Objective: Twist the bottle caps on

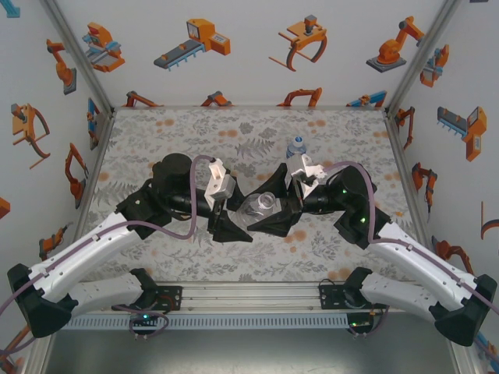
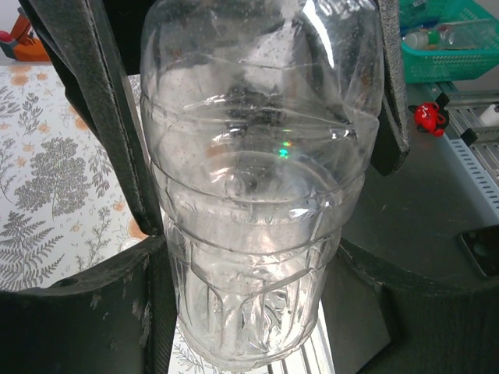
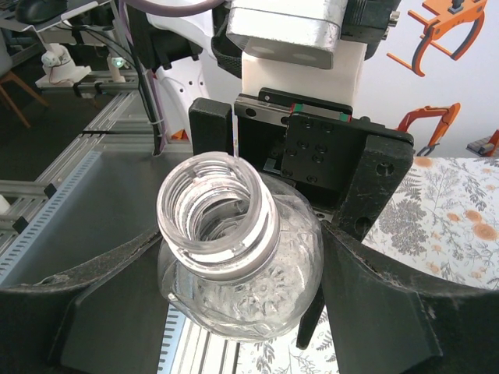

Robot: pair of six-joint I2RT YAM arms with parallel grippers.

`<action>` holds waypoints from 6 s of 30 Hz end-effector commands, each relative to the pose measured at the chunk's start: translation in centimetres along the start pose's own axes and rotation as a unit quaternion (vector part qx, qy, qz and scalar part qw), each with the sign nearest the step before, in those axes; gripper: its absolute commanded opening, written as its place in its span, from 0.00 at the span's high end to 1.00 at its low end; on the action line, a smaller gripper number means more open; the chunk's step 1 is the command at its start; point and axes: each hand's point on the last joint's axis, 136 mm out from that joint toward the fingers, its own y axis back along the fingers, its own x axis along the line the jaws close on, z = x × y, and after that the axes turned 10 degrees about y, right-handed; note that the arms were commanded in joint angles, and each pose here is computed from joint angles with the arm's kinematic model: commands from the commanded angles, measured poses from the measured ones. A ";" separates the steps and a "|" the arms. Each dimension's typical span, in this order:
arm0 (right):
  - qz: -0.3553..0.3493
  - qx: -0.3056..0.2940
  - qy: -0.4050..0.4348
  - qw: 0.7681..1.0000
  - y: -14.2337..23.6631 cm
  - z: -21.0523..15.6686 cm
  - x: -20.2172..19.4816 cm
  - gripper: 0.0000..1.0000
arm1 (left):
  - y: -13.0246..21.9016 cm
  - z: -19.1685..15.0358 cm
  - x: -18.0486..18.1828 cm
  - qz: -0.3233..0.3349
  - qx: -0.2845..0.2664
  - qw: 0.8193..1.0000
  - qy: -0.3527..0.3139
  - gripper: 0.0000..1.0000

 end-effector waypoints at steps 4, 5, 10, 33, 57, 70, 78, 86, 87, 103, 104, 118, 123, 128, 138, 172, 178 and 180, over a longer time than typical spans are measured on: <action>-0.051 -0.023 0.041 0.998 0.8 2.6 -0.7 0.36 | 0.5 -0.1 -0.3 0.019 0.014 0.999 -0.023 0.63; -0.062 -0.020 0.044 0.997 1.0 2.7 -0.9 0.32 | 0.7 -0.2 0.1 0.036 0.017 0.999 -0.028 0.66; -0.140 0.005 0.051 0.989 2.5 2.1 -2.3 0.25 | 2.5 -0.7 2.3 0.137 0.022 0.989 -0.058 0.71; -0.478 0.294 -0.259 0.786 11.0 -20.8 -10.4 0.39 | 12.3 -3.8 11.2 0.347 0.019 0.937 0.027 1.00; -0.507 0.436 -0.399 0.627 17.5 -32.6 -7.0 0.43 | 12.9 -5.7 10.7 0.359 0.008 0.933 0.004 0.94; -0.500 0.446 -0.409 0.619 17.3 -34.8 -7.1 0.46 | 13.0 -5.9 10.9 0.363 0.010 0.932 0.005 0.92; -0.503 0.448 -0.399 0.622 17.2 -35.1 -8.0 0.47 | 12.9 -5.9 11.0 0.362 0.011 0.932 0.008 0.92; -0.502 0.451 -0.397 0.622 17.1 -35.2 -8.3 0.48 | 12.9 -6.0 10.9 0.361 0.012 0.932 0.009 0.92; -0.502 0.450 -0.397 0.622 17.1 -35.1 -8.3 0.49 | 12.9 -6.0 11.0 0.362 0.012 0.932 0.010 0.92; -0.508 0.447 -0.391 0.624 17.2 -34.9 -9.0 0.53 | 12.9 -6.0 11.0 0.363 0.012 0.932 0.008 0.92; -0.508 0.447 -0.390 0.624 17.2 -34.8 -9.0 0.53 | 12.9 -6.0 10.9 0.362 0.012 0.932 0.008 0.92; -0.506 0.452 -0.395 0.619 17.3 -35.6 -8.9 0.54 | 13.0 -5.9 10.9 0.363 0.010 0.932 0.006 0.92; -0.506 0.455 -0.397 0.615 17.5 -36.0 -8.8 0.54 | 13.0 -5.9 10.9 0.363 0.010 0.932 0.007 0.92; -0.505 0.457 -0.400 0.613 17.6 -36.5 -8.6 0.55 | 12.9 -6.0 11.0 0.363 0.012 0.932 0.009 0.91; -0.504 0.465 -0.406 0.604 17.9 -37.8 -8.3 0.62 | 12.9 -6.1 11.1 0.364 0.013 0.931 0.010 0.91; -0.362 0.230 -0.538 0.725 3.9 -35.6 -11.9 0.80 | 12.9 -6.8 11.8 0.368 0.025 0.929 0.023 0.91; -0.379 0.282 -0.543 0.694 5.4 -38.7 -10.8 0.78 | 12.9 -6.8 11.9 0.369 0.025 0.929 0.025 0.91; -0.386 0.305 -0.540 0.683 6.2 -39.5 -10.2 0.77 | 12.9 -6.8 11.9 0.369 0.026 0.929 0.025 0.91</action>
